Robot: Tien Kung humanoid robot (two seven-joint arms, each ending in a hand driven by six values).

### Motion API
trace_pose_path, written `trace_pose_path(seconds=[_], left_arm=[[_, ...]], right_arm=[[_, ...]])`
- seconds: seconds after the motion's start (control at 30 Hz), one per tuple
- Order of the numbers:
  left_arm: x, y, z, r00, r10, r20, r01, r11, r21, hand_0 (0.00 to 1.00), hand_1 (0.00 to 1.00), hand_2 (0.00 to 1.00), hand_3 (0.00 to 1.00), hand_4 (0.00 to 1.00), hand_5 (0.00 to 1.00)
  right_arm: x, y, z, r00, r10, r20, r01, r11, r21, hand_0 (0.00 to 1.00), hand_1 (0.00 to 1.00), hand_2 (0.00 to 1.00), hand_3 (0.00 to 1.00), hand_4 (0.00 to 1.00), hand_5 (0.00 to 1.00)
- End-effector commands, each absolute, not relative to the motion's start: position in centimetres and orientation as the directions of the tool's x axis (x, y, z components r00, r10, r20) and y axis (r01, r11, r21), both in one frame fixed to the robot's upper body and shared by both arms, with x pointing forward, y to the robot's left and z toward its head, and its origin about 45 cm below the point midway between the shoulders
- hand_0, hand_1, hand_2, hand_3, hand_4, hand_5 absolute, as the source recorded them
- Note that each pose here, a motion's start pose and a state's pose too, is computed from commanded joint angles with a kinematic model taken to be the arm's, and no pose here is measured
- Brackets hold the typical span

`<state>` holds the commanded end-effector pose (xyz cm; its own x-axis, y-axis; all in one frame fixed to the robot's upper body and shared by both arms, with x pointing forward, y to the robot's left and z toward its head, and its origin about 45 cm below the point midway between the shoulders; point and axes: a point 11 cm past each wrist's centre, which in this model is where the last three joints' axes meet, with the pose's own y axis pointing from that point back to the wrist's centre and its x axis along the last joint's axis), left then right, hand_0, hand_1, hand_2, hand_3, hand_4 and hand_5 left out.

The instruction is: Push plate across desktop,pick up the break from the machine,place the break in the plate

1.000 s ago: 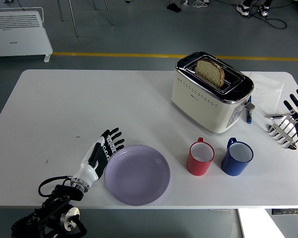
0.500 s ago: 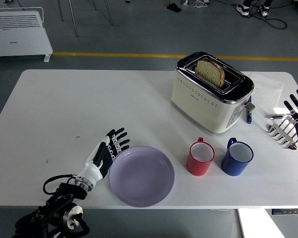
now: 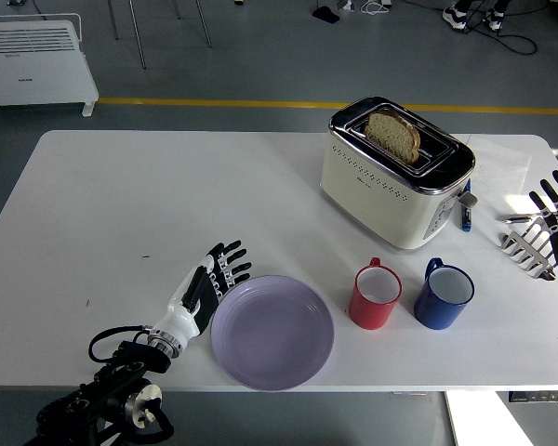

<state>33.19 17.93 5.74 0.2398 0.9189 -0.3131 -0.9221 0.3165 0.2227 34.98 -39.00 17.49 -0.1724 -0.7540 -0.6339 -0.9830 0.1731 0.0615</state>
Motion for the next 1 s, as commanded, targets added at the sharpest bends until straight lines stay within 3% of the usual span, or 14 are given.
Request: trace_pose_path(seconds=[0.47,0.8,1.0], left_arm=[[33.9,17.6,6.5,0.232,0.923,-0.306,-0.934,0.3,0.196,0.806,0.839,0.916,0.905,0.571,0.998],[35.2,22.4,9.0,0.058,0.972,-0.226,-0.992,0.081,0.093,0.786,0.83,0.903,0.89,0.571,0.998],[35.7,26.5,12.1,-0.04,0.974,-0.221,-0.999,-0.034,0.032,0.78,0.82,0.876,0.886,0.573,0.998]], right_arm=[[35.1,-38.9,17.6,-0.169,-0.754,-0.635,-0.984,0.17,0.06,0.769,0.708,0.703,0.72,0.54,0.618],[35.4,-38.8,18.8,-0.148,-0.777,-0.612,-0.986,0.163,0.031,0.768,0.708,0.702,0.72,0.54,0.618],[36.6,-38.4,22.0,-0.111,-0.867,-0.485,-0.99,0.14,-0.024,0.769,0.709,0.702,0.72,0.539,0.617]])
